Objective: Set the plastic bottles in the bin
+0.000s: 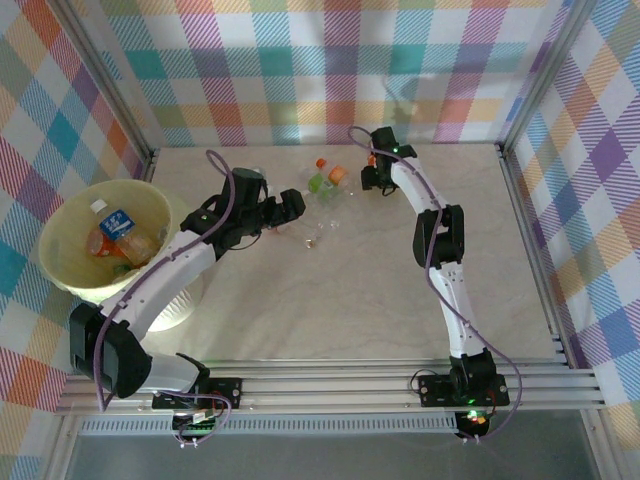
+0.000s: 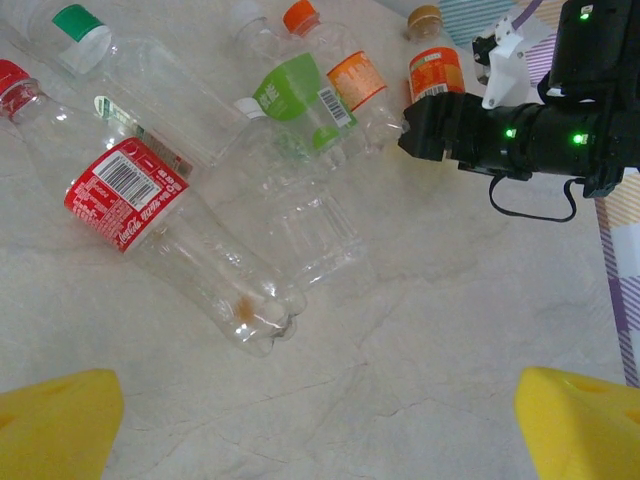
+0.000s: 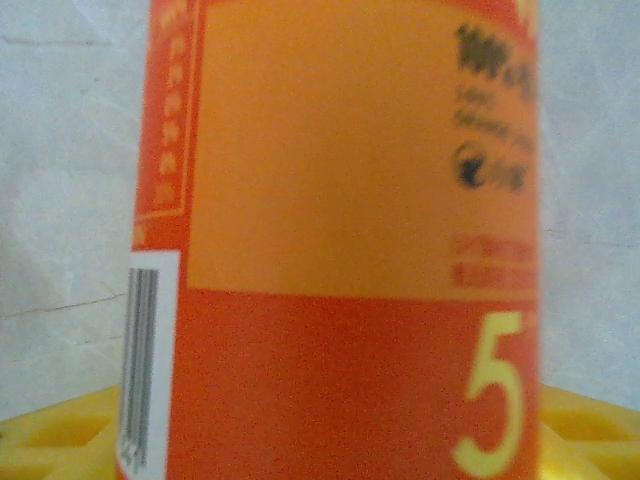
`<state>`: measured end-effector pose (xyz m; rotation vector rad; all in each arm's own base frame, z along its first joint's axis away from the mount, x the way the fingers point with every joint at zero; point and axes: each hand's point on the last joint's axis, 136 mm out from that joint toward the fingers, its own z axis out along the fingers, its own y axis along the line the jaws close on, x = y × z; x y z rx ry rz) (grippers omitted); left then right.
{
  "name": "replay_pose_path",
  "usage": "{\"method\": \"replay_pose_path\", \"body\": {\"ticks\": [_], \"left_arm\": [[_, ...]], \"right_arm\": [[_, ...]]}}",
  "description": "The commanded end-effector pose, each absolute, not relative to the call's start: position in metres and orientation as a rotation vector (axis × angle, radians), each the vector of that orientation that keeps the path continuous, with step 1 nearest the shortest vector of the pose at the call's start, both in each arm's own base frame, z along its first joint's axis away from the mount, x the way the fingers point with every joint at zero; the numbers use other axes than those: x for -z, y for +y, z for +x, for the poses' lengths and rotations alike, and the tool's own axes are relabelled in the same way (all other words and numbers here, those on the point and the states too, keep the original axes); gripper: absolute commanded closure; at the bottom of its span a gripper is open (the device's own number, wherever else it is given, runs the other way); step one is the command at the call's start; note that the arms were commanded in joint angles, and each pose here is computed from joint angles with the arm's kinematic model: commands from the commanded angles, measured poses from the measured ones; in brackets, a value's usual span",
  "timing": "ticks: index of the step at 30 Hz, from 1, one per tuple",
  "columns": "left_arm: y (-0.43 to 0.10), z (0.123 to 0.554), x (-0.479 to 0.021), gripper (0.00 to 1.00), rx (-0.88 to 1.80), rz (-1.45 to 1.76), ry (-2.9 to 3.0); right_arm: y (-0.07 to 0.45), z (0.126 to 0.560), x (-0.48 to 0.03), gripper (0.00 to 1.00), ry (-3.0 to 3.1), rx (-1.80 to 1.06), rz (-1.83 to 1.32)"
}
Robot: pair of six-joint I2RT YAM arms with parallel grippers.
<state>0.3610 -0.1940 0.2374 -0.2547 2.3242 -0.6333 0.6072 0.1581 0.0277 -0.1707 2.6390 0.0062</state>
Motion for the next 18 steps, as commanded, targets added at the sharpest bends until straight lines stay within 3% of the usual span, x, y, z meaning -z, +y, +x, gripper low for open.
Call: {"method": "replay_pose_path", "body": {"ticks": [1, 18], "left_arm": [[-0.199, 0.361, -0.233, 0.00, 0.638, -0.248, 2.334], [-0.209, 0.360, -0.233, 0.00, 0.711, -0.253, 2.348]], "right_arm": [[0.160, 0.602, -0.025, 0.33, 2.654, -0.038, -0.204], [0.167, 0.581, -0.062, 0.55, 2.535, -0.201, -0.120]]}}
